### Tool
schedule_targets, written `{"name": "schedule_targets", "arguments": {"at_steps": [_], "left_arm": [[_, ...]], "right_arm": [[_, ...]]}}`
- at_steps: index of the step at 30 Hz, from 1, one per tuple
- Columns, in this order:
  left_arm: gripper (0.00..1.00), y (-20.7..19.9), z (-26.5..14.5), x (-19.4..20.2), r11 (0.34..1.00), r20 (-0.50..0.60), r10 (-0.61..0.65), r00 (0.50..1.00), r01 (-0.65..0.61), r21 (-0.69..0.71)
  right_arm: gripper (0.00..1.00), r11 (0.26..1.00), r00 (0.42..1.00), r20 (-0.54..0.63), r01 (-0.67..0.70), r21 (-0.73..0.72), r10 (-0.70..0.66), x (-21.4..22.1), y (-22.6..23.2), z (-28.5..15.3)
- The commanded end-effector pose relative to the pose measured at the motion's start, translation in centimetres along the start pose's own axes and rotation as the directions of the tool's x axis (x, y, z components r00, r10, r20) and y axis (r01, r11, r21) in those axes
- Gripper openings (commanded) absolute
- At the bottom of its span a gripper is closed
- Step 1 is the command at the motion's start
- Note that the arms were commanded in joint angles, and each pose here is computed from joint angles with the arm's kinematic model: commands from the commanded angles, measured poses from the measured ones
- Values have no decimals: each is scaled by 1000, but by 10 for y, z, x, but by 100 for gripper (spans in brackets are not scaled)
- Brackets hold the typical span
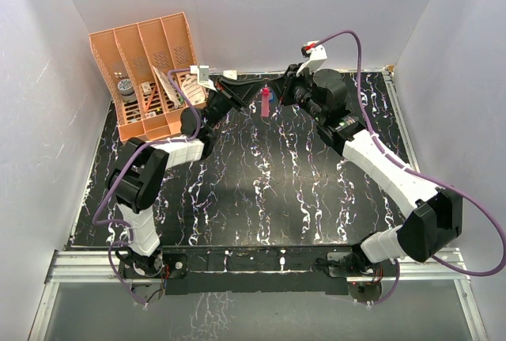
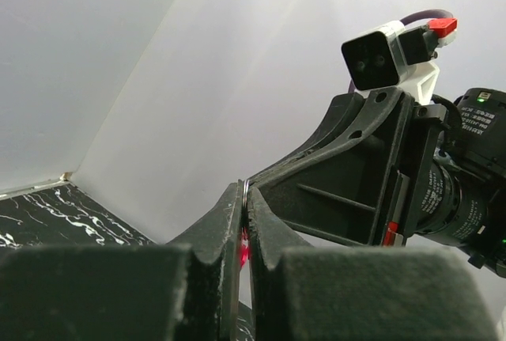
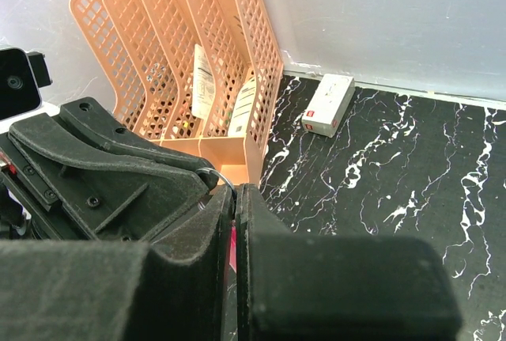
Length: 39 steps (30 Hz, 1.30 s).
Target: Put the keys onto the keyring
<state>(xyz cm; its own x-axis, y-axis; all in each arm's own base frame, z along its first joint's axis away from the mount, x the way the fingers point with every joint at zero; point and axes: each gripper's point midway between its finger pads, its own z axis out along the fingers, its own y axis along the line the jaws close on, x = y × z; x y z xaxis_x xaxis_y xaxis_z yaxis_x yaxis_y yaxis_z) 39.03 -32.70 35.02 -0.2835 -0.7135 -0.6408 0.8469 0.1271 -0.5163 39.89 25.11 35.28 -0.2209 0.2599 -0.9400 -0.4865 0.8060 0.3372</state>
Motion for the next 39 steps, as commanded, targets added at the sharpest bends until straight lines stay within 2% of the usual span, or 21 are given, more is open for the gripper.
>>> {"name": "schedule_targets", "arguments": {"at_steps": [1,6,10,18,25,29,39], "left_arm": [[7,-42,4,-26,985,114,53,992,-70,159],[38,-37,2,-30,988,133,65,989,-83,132],[49,-35,-2,-39,988,151,90,984,-108,114],[54,-40,-16,-35,973,120,195,973,-208,99],[57,-33,-20,-6,945,4,322,947,-322,58],[59,-31,-18,12,933,-54,358,932,-355,61],[64,-25,-13,36,887,-102,461,882,-460,35]], "right_arm": [[0,1000,990,140,26,-17,-24,-48,10,-7],[0,999,986,157,50,6,-50,-54,7,-13],[0,998,984,166,64,24,-67,-56,4,-17],[0,992,983,139,113,59,-120,-61,-1,-19],[0,973,974,57,215,86,-221,-66,-4,-18],[0,967,970,-17,242,75,-242,-66,-1,-13],[0,975,957,-213,214,58,-198,-51,2,-8]]}}
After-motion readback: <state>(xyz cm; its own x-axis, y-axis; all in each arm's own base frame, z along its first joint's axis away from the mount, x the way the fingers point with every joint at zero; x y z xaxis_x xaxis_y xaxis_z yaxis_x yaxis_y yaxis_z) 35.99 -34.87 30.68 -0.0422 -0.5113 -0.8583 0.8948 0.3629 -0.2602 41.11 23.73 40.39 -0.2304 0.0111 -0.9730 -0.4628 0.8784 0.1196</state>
